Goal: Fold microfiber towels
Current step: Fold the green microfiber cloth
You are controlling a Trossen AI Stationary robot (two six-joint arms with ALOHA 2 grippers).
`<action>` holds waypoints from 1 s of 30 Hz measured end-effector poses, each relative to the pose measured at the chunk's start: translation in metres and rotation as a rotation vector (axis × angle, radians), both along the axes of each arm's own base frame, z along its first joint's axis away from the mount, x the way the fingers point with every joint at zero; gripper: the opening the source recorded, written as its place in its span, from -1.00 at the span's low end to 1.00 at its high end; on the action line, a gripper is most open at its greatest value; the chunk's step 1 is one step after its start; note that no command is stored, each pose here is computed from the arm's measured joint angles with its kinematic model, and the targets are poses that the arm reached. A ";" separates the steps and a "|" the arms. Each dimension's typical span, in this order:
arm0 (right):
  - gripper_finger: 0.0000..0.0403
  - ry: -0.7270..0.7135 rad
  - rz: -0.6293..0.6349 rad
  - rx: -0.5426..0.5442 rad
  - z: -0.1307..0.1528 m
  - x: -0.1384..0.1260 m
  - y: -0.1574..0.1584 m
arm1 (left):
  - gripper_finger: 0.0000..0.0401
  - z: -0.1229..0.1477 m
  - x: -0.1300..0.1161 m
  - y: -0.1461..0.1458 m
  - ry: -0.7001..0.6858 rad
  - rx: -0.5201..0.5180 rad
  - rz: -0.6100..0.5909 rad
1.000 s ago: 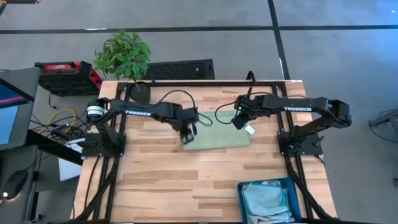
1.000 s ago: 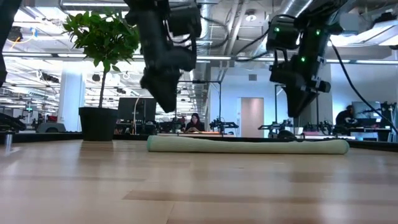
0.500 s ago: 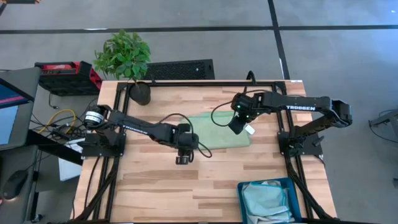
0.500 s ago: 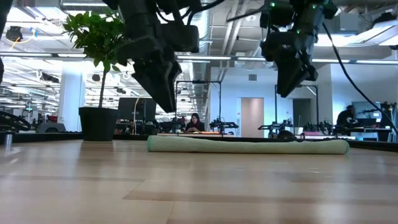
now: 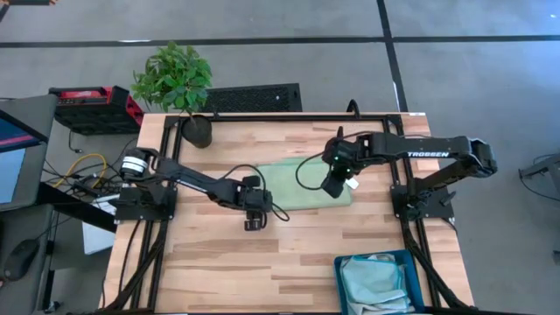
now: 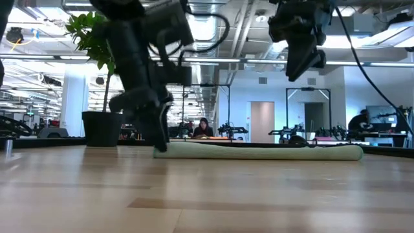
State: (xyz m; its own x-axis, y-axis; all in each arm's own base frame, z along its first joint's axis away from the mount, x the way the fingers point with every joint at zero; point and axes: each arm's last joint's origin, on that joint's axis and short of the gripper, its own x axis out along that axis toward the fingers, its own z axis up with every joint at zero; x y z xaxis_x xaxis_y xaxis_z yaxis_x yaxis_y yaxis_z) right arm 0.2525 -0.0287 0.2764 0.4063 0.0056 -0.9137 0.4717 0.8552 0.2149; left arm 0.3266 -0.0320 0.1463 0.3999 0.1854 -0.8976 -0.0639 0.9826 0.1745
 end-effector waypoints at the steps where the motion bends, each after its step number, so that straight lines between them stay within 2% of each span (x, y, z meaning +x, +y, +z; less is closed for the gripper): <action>1: -0.39 -0.003 0.004 0.000 0.002 0.000 0.001 | -0.25 -0.004 0.000 0.000 -0.002 -0.005 -0.002; 7: -0.39 -0.033 0.024 -0.003 0.013 0.003 0.006 | -0.25 -0.019 0.005 0.000 -0.002 0.000 -0.004; 10: -0.39 -0.037 0.028 -0.003 0.018 0.003 0.007 | -0.32 -0.016 0.007 0.000 0.002 0.003 -0.007; 17: -0.39 -0.029 0.026 -0.005 0.037 -0.001 0.007 | -0.94 -0.006 0.014 0.003 0.055 0.038 -0.048; 20: -0.39 -0.057 0.023 -0.007 0.045 -0.007 0.008 | -0.95 0.006 0.022 0.013 0.048 0.015 -0.034; 23: -0.39 -0.086 0.006 -0.011 0.053 -0.016 0.008 | -0.98 0.020 0.031 0.022 0.046 -0.006 -0.078; 30: -0.39 -0.174 -0.054 -0.043 0.072 -0.040 0.009 | -0.99 0.067 0.064 0.039 -0.086 0.073 -0.199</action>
